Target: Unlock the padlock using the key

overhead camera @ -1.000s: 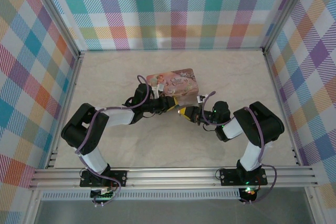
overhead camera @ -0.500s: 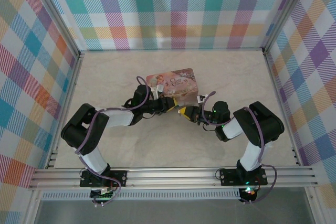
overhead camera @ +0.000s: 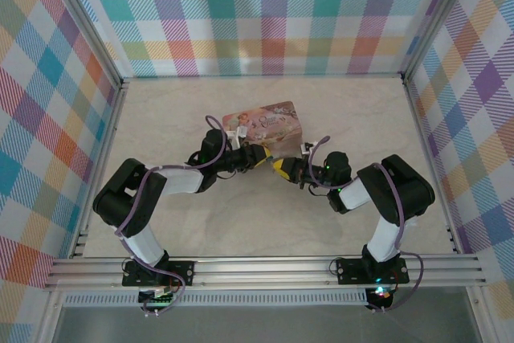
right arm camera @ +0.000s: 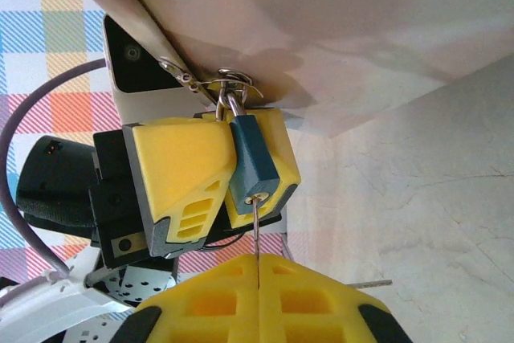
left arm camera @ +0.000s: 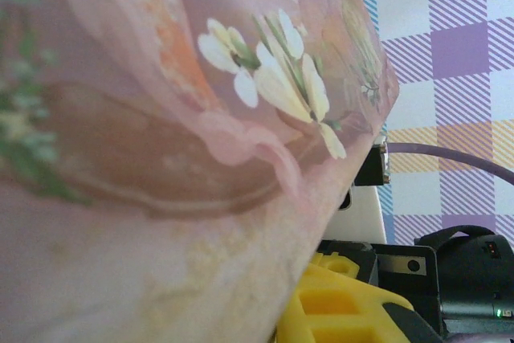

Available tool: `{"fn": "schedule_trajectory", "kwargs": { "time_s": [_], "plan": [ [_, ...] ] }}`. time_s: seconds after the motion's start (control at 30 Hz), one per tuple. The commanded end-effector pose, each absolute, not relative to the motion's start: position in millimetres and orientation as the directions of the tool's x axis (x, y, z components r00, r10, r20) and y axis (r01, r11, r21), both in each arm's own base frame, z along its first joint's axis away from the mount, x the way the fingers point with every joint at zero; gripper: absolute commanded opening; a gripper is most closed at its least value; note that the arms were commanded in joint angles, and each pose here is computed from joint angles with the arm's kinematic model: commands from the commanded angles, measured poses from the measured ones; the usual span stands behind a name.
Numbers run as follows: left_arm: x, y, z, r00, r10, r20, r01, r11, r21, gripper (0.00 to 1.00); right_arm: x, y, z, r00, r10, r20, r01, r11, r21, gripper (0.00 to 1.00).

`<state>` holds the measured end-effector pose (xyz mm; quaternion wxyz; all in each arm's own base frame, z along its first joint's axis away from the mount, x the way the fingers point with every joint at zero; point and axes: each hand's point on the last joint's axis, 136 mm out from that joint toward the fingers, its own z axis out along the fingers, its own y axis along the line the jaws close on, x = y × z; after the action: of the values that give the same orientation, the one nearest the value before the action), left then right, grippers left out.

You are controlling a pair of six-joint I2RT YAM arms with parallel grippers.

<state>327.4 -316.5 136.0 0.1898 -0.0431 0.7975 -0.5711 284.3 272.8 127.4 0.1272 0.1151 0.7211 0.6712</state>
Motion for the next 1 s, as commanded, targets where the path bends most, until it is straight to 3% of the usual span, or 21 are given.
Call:
{"fn": "schedule_trajectory", "kwargs": {
  "time_s": [0.0,0.7,0.97],
  "plan": [
    [310.9,-326.2,166.6,-0.931,-0.227,-0.285,0.229,0.243,-0.943,0.16,301.1,267.7,142.5,-0.914,0.406,-0.021,-0.012,0.025,1.000,0.00],
    [312.1,-326.9,171.8,-0.927,-0.243,-0.285,0.236,0.212,-0.948,0.15,308.4,263.5,138.6,-0.903,0.427,0.046,0.052,0.003,0.999,0.00],
    [313.7,-326.5,173.7,-0.921,-0.258,-0.291,0.241,0.208,-0.948,0.16,309.9,264.7,140.5,-0.890,0.436,0.130,0.126,-0.038,0.991,0.00]
  ]
}}
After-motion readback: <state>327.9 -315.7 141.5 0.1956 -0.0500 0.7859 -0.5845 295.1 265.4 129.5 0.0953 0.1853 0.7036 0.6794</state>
